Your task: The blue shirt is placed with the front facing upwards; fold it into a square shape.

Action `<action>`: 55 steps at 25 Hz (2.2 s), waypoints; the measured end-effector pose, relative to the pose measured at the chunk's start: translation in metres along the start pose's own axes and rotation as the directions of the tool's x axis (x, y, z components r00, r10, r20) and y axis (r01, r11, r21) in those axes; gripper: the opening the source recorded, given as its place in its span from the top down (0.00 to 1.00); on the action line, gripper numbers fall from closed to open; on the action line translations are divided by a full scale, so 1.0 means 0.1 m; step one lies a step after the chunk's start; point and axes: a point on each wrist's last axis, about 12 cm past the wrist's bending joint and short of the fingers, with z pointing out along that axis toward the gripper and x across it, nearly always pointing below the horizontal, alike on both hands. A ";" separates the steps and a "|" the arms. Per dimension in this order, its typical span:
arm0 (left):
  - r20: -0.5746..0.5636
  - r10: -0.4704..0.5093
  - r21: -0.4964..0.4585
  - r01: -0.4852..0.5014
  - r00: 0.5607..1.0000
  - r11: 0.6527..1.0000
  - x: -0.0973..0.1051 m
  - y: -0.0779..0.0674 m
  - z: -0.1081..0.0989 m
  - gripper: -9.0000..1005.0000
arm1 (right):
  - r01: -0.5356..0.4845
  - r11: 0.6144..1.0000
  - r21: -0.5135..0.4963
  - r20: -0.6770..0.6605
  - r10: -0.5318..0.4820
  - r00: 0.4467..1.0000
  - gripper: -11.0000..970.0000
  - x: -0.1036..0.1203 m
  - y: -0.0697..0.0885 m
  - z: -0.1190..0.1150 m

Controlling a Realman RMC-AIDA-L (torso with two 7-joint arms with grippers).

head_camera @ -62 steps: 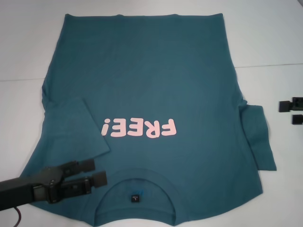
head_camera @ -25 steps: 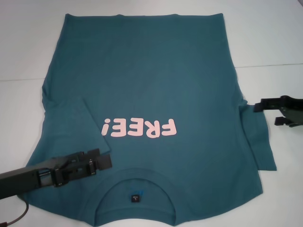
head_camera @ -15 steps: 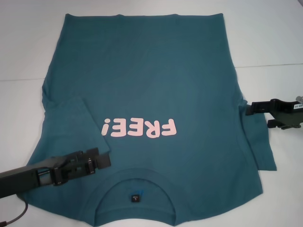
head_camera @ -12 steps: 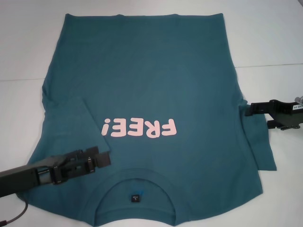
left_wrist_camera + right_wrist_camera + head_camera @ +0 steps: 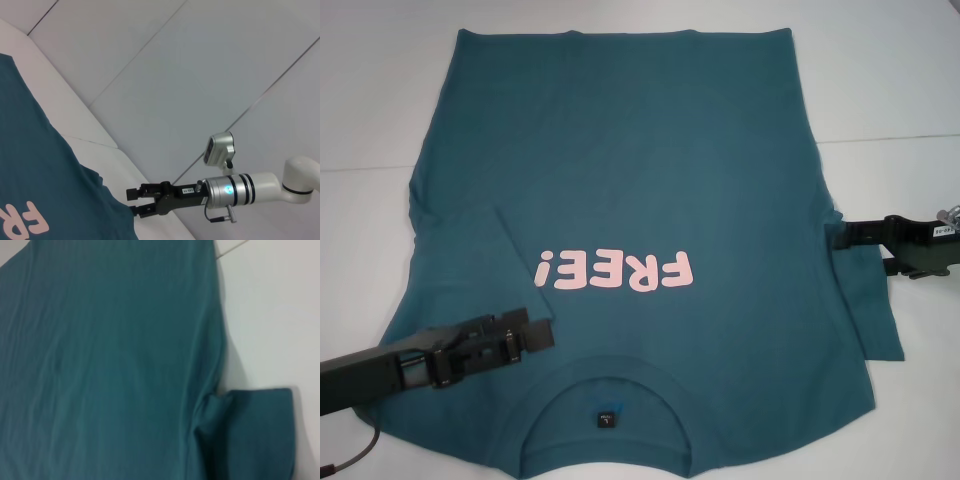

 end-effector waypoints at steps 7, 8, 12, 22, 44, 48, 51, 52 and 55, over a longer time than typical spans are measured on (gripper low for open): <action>0.002 -0.001 -0.005 0.001 1.000 1.000 0.00 0.01 0.01 0.05 | -0.011 1.000 0.005 0.004 0.011 1.000 0.03 0.00 -0.06 -0.05; 0.002 -0.001 -0.005 0.001 1.000 1.000 0.00 0.01 0.01 0.05 | -0.011 1.000 0.005 0.003 0.011 1.000 0.03 0.00 -0.07 -0.06; 0.003 -0.001 -0.005 0.001 1.000 1.000 0.00 0.01 0.01 0.05 | -0.013 1.000 0.002 -0.005 0.013 1.000 0.03 0.02 -0.06 -0.04; 0.004 -0.003 -0.008 0.003 1.000 1.000 0.01 0.01 0.00 0.05 | -0.008 1.000 0.001 0.001 0.008 1.000 0.03 0.05 -0.01 0.04; 0.004 -0.012 0.000 0.012 1.000 1.000 0.02 0.01 0.02 0.05 | -0.014 0.997 -0.081 0.026 0.016 1.000 0.03 0.07 0.06 0.07; 0.003 -0.012 0.000 0.012 1.000 1.000 0.02 0.01 0.02 0.05 | -0.022 0.997 -0.075 0.022 0.023 0.999 0.03 0.06 0.05 0.06; 0.007 -0.015 0.003 0.015 1.000 1.000 0.01 0.01 0.02 0.05 | -0.019 0.997 -0.075 0.023 0.020 1.000 0.09 0.05 0.03 0.02; 0.009 -0.015 0.006 0.015 1.000 1.000 0.01 0.00 0.02 0.05 | -0.015 0.997 -0.077 0.022 0.017 1.000 0.10 0.04 0.03 0.01; 0.012 -0.016 0.010 0.016 1.000 1.000 0.00 0.00 0.02 0.05 | -0.009 0.997 -0.080 0.022 0.011 1.000 0.16 0.01 0.04 -0.02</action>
